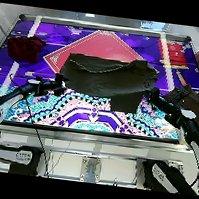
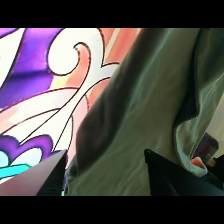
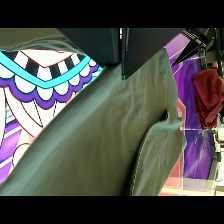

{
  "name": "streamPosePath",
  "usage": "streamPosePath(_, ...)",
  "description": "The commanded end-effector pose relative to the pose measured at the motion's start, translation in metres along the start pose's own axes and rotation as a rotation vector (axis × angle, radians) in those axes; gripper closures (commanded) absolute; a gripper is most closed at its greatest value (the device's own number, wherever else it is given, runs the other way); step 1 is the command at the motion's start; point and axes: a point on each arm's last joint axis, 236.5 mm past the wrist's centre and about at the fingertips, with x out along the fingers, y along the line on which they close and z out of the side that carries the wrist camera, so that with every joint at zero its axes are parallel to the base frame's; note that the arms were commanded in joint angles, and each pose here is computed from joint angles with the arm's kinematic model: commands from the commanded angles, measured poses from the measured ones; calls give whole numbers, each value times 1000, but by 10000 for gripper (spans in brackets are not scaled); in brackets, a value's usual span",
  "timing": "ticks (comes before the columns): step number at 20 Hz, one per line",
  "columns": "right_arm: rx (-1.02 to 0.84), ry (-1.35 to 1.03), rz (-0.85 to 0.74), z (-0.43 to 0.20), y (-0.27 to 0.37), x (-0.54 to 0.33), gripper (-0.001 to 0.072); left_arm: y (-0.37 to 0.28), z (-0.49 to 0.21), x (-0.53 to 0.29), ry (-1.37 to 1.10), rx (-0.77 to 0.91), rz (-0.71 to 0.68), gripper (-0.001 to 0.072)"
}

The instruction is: Fold the shirts.

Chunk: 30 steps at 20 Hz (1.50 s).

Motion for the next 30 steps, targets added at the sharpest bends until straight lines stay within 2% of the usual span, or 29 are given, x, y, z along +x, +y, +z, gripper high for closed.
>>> streamPosePath(1, -1, -3, 2, 1, 1, 0, 685, -11, 9, 3, -33, -43, -59, 237)
streamPosePath(2, -1, -3, 2, 1, 1, 0, 685, -13, 13, 3, -50, -55, -66, 329)
streamPosePath(3, -1, -3, 3, 1, 2, -1, 685, -13, 18, 3, -68, -64, -69, 483)
streamPosePath(4, -6, -7, 6, 1, 3, -2, 686, -17, 23, 2, -89, -56, -74, 670)
streamPosePath(5, -20, -20, 12, 4, 6, -4, 686, -25, 27, 1, -102, -21, -88, 694)
streamPosePath(7, -136, -63, 40, 12, 25, -17, 688, -63, 26, -8, -81, 96, -160, 695)
streamPosePath(8, -237, -87, 46, 16, 39, -28, 689, -94, 21, -19, -63, 211, -223, 695)
streamPosePath(10, -440, -142, 25, 23, 66, -58, 689, -166, 9, -66, -78, 500, -385, 696)
streamPosePath(13, -566, -324, 23, 37, 123, -135, 689, -254, -31, -189, -173, 910, -609, 696)
streamPosePath(15, -651, -517, 71, 40, 172, -210, 690, -269, -74, -271, -233, 1197, -640, 697)
streamPosePath(18, -801, -826, 128, 15, 239, -338, 692, -255, -124, -378, -391, 1481, -540, 697)
streamPosePath(21, -919, -1038, 88, -9, 276, -431, 692, -242, -153, -478, -676, 1624, -447, 697)
streamPosePath(23, -942, -1054, 58, -10, 288, -447, 692, -223, -171, -505, -685, 1668, -380, 697)
streamPosePath(26, -890, -797, -26, 13, 266, -378, 692, -198, -174, -487, -543, 1685, -293, 698)
streamPosePath(30, -837, -382, -59, 42, 217, -241, 691, -198, -122, -411, -358, 1595, -179, 697)
